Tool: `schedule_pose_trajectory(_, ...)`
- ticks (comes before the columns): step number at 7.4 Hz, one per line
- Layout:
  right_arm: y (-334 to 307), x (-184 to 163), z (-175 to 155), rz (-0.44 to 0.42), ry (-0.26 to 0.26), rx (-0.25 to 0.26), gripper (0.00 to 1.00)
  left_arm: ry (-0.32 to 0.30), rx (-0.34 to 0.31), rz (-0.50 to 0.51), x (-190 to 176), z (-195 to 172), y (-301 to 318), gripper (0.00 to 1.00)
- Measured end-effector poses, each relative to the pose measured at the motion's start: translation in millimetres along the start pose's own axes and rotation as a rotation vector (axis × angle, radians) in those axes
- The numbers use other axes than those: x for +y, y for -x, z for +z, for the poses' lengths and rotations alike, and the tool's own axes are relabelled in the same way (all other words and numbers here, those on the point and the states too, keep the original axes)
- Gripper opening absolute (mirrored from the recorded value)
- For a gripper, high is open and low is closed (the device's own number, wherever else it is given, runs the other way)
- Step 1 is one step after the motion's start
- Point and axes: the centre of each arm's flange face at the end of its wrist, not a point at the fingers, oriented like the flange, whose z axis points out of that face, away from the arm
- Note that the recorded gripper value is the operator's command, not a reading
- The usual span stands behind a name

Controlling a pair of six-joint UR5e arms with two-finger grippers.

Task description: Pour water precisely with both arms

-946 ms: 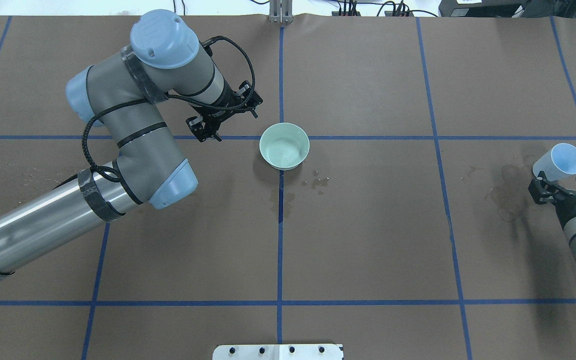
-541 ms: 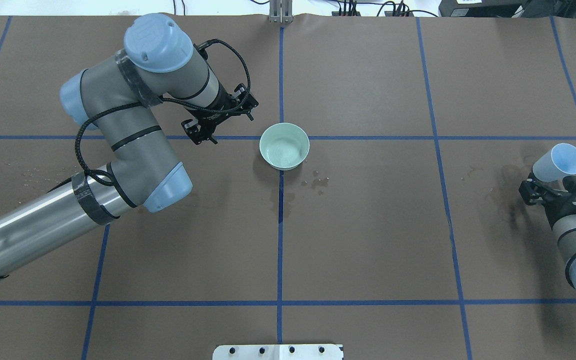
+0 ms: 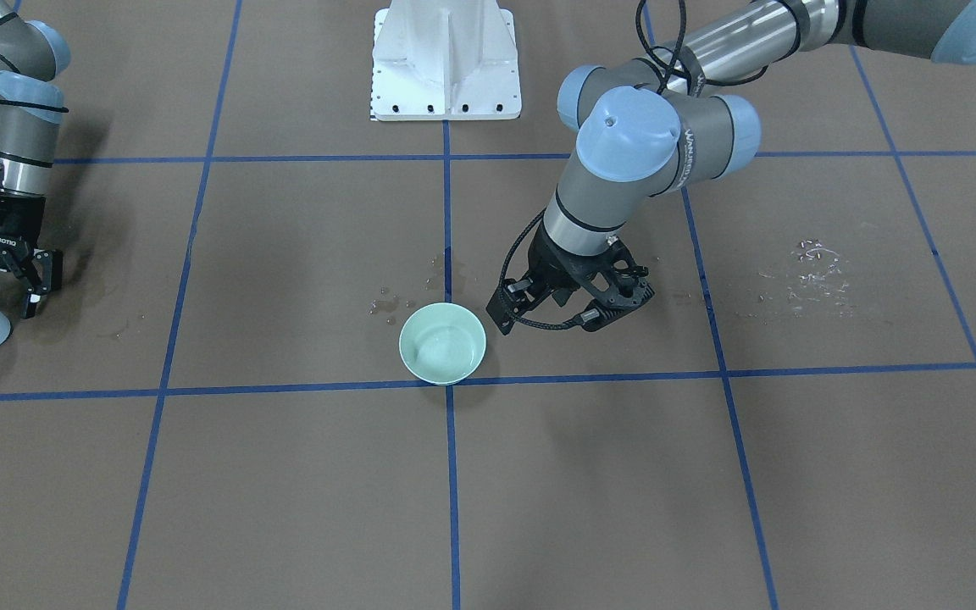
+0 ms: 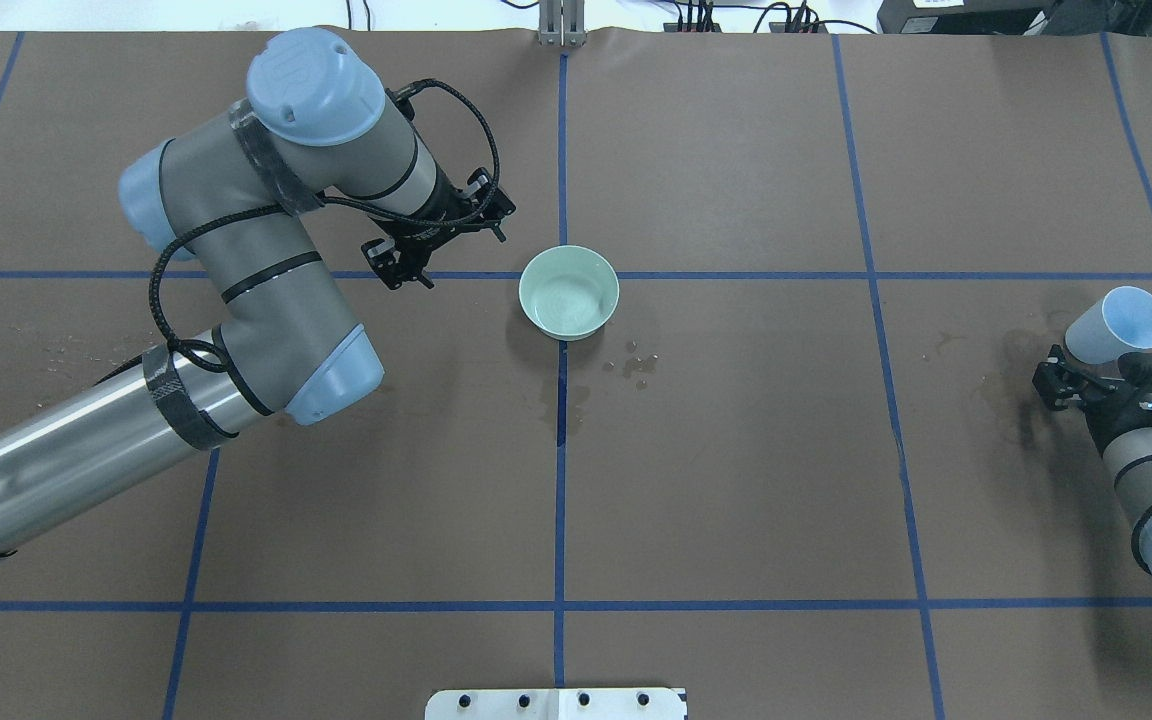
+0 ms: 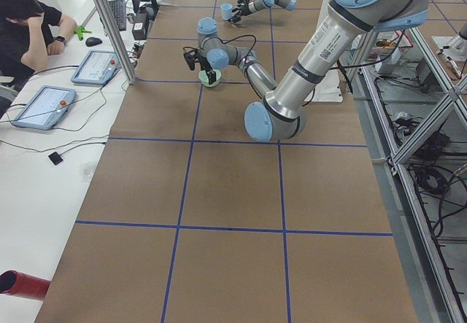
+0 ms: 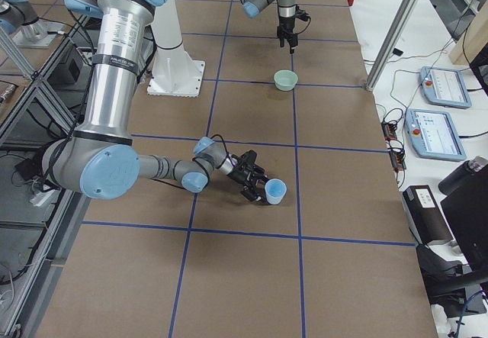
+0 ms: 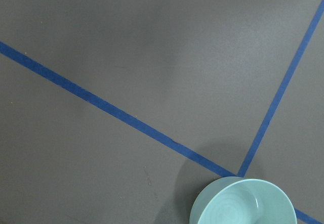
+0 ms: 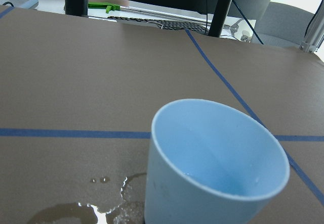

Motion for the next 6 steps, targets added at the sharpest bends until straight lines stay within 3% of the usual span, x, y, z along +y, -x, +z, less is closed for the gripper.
schedule_pose_trajectory(6,-5,-23,11,0.044,-0.035,0.028,0.99,0.002,-0.011,-0.003,2,7,4,1.0)
